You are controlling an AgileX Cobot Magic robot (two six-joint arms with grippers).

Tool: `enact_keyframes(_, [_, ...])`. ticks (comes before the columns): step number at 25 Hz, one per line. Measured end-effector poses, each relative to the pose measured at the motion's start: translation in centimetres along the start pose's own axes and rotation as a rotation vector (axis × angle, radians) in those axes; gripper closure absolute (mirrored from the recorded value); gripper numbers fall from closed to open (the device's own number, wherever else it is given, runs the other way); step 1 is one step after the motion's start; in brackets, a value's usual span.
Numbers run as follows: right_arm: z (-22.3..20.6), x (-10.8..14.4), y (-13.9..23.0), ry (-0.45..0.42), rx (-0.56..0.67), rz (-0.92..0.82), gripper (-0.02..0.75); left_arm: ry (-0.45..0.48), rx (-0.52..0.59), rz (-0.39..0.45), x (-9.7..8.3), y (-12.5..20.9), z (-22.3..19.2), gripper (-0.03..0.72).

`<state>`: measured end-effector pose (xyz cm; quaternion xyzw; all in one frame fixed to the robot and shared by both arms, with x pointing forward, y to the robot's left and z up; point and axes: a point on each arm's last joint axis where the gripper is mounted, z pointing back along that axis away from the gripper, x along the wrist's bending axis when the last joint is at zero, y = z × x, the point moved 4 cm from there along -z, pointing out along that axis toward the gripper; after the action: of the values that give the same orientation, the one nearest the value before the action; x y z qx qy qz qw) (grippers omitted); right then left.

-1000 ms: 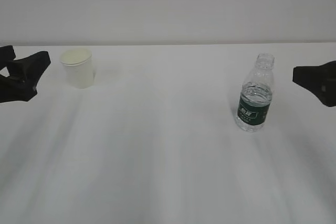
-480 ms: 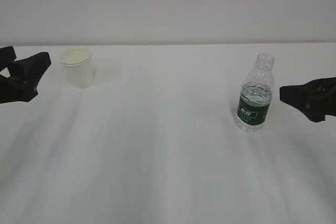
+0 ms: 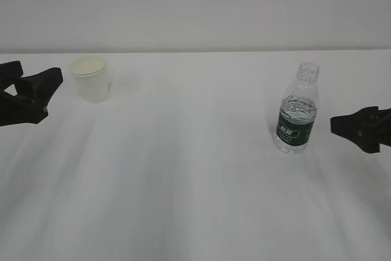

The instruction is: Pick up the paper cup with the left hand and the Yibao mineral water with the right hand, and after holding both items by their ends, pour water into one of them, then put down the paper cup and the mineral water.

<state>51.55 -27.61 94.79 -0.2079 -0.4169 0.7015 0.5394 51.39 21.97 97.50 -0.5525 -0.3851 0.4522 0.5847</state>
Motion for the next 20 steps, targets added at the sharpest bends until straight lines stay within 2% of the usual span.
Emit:
enact_keyframes(8, [0.6,-3.5,0.7,0.025,-0.029,-0.125,0.145,0.000,0.002,0.000,0.0,0.1,0.0,0.160])
enact_keyframes(20, [-0.2,-4.1,2.3,0.014,0.020,-0.169,0.145,0.002,0.003,-0.001,0.0,0.1,0.0,0.160])
